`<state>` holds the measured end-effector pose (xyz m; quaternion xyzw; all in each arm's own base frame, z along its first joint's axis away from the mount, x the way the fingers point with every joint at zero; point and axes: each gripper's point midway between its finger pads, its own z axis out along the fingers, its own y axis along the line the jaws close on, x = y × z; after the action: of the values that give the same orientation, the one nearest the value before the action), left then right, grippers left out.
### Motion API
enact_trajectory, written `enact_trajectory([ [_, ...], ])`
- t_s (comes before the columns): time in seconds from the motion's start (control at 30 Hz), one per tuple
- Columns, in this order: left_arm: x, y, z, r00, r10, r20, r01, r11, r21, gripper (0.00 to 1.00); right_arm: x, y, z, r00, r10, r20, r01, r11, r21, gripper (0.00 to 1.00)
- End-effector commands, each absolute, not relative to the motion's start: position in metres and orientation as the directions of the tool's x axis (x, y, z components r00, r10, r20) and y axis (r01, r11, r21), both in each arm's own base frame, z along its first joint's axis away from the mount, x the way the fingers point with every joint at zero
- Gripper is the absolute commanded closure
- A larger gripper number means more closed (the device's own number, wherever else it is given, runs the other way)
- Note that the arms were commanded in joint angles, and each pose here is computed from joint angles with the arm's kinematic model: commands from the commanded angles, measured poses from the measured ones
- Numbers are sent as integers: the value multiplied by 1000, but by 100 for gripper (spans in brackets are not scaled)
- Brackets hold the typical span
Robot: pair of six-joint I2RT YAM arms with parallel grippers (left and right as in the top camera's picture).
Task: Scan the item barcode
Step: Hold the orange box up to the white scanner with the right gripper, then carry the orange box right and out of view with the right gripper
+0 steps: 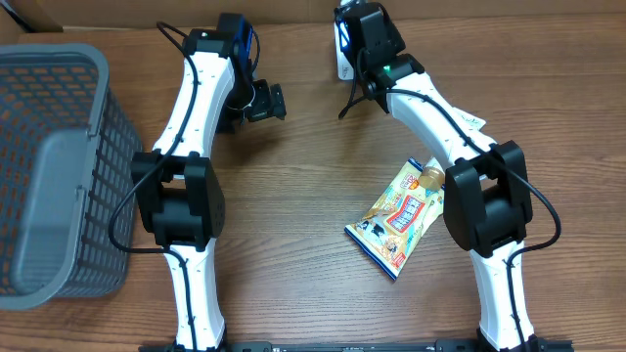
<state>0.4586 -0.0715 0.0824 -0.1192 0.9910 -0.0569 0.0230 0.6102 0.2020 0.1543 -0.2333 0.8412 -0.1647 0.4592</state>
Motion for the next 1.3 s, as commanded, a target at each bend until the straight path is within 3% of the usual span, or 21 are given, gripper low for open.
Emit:
enact_trajectory([
  [0.0, 460, -71, 85, -970, -241, -41, -235, 965, -115, 0, 615, 219, 173, -374, -611, -698, -314, 792, -524, 96],
  [0.43, 460, -71, 85, -970, -241, -41, -235, 965, -115, 0, 617, 214, 173, -355, -671, -651, -323, 742, -588, 96],
  [0.57, 460, -71, 85, -970, -241, -41, -235, 965, -115, 0, 624, 177, 189, -434, -561, -705, -98, 807, -582, 96],
  [0.77, 460, -71, 85, -970, -241, -41, -235, 965, -115, 0, 624, 107, 211, -522, -493, -696, 115, 768, -630, 96],
  [1.03, 460, -71, 85, -970, -241, -41, -235, 965, -115, 0, 590, -53, 213, -664, -135, -735, 408, 759, -508, 96],
  [1.27, 460, -71, 85, -970, -241, -41, -235, 965, -115, 0, 510, -215, 158, -697, 343, -630, 643, 689, -336, 96],
])
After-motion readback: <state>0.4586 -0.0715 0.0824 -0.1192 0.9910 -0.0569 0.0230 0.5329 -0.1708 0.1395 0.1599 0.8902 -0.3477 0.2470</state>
